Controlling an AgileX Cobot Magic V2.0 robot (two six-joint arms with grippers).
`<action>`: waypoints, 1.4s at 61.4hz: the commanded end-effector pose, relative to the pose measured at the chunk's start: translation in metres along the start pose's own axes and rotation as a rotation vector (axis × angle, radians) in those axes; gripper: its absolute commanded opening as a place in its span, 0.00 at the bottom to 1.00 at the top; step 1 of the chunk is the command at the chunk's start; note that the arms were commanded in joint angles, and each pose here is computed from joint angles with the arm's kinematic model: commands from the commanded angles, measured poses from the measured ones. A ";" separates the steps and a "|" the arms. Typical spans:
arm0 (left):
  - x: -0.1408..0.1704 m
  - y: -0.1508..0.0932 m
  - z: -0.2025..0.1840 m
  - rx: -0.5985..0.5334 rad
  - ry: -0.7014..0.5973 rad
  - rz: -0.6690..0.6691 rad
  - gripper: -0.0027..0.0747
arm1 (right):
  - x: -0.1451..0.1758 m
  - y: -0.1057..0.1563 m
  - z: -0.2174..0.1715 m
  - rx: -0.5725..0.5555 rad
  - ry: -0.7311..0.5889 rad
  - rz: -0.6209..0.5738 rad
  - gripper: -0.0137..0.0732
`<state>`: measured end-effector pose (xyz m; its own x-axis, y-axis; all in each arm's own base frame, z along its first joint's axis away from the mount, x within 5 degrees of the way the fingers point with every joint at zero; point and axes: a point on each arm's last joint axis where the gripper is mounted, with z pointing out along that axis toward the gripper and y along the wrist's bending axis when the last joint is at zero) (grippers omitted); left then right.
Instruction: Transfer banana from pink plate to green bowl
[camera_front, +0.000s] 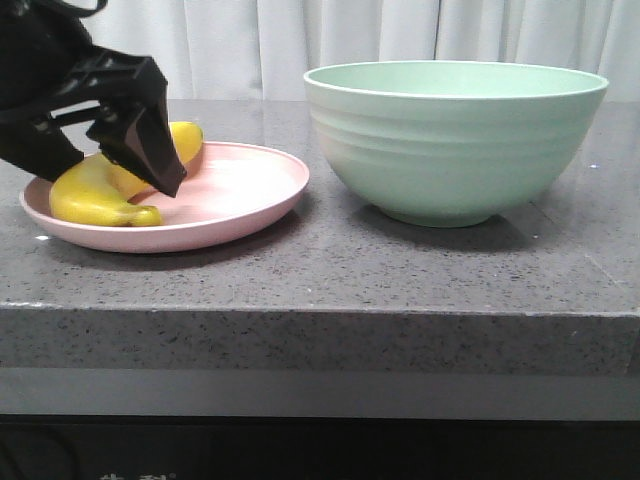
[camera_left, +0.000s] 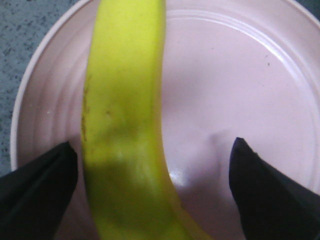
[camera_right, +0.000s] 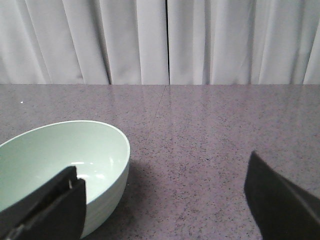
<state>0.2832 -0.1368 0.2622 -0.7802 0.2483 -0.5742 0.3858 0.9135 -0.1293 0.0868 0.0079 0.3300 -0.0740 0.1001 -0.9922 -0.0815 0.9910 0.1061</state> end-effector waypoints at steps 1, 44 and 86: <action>-0.016 -0.003 -0.014 0.009 -0.108 0.002 0.80 | -0.017 0.000 0.000 0.011 -0.105 -0.010 0.91; -0.028 -0.004 -0.014 0.009 -0.150 0.005 0.10 | -0.017 0.000 0.000 0.011 -0.105 -0.010 0.91; 0.022 -0.088 -0.139 0.287 -0.347 0.274 0.03 | -0.019 0.029 0.045 -0.208 0.220 0.406 0.91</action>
<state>0.1789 -0.1623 0.3516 -0.5253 0.3524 -0.7745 0.6647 0.7382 -0.1149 0.1203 0.0310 0.3329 -0.3557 0.3881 -0.8502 -0.1521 0.8735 0.4624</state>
